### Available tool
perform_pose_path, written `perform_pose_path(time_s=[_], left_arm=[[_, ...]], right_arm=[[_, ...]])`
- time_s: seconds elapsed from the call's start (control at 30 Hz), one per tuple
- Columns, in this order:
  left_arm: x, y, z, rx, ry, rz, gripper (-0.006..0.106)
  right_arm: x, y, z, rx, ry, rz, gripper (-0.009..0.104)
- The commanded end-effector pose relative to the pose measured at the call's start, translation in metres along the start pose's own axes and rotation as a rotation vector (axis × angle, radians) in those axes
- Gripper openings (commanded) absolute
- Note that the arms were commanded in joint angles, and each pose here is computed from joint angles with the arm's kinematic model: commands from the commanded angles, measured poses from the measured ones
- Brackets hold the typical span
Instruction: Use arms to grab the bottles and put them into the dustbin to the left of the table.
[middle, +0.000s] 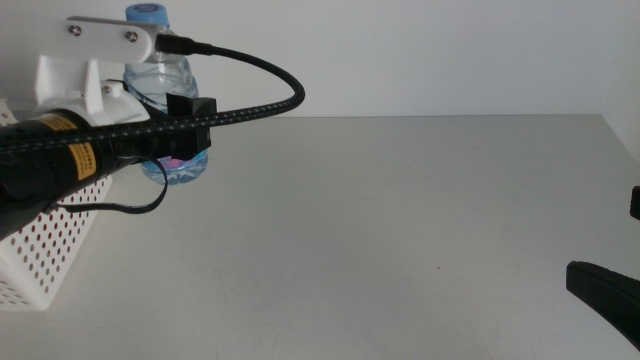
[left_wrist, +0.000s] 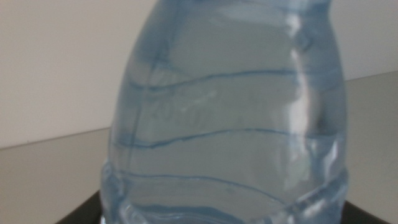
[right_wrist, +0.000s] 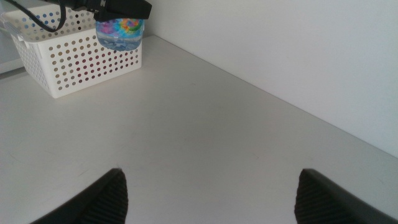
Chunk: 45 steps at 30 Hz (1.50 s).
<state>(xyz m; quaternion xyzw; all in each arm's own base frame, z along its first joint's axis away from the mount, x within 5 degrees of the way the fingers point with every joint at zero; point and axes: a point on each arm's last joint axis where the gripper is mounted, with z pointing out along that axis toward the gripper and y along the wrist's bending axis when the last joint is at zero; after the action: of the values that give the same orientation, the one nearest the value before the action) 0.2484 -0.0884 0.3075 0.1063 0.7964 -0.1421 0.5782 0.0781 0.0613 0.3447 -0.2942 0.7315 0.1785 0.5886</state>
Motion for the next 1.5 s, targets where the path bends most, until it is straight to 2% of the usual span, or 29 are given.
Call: perform_pose_path(time_s=[0.0,0.17,0.27,0.4,0.5,0.57,0.77,0.9,1.07,1.27,1.47], left_arm=[[-0.036,-0.010,-0.017,0.080,-0.179,0.014,-0.002],[-0.040,-0.012,-0.021,0.093,-0.204,0.028,-0.002],[-0.040,-0.012,-0.021,0.095,-0.202,-0.003,-0.002],[-0.041,-0.009,-0.024,0.067,-0.190,-0.025,-0.002],[-0.046,-0.005,-0.027,-0.024,-0.121,-0.006,-0.002],[-0.053,-0.007,-0.029,-0.060,-0.047,0.060,-0.002],[-0.080,-0.014,-0.037,-0.028,0.031,0.072,-0.002],[-0.093,-0.007,-0.033,-0.066,0.171,0.056,-0.002],[-0.106,0.025,-0.019,-0.178,0.310,0.010,-0.002],[-0.115,0.075,0.000,-0.263,0.441,-0.040,-0.002],[-0.120,0.118,0.015,-0.253,0.533,-0.064,-0.002]], right_arm=[[-0.013,-0.003,-0.003,0.030,-0.085,-0.014,0.085],[-0.013,-0.003,-0.003,0.030,-0.085,-0.014,0.085],[-0.013,-0.003,-0.003,0.030,-0.085,-0.014,0.085],[-0.013,-0.003,-0.003,0.030,-0.085,-0.014,0.085],[-0.013,-0.003,-0.003,0.030,-0.083,-0.014,0.085],[-0.013,-0.003,-0.003,0.030,-0.083,-0.014,0.085],[-0.013,-0.003,-0.003,0.030,-0.084,-0.014,0.085],[-0.013,-0.003,-0.003,0.030,-0.084,-0.014,0.085],[-0.013,-0.003,-0.003,0.030,-0.084,-0.014,0.085],[-0.013,-0.003,-0.003,0.030,-0.084,-0.014,0.085],[-0.013,-0.003,-0.003,0.030,-0.084,-0.014,0.085]])
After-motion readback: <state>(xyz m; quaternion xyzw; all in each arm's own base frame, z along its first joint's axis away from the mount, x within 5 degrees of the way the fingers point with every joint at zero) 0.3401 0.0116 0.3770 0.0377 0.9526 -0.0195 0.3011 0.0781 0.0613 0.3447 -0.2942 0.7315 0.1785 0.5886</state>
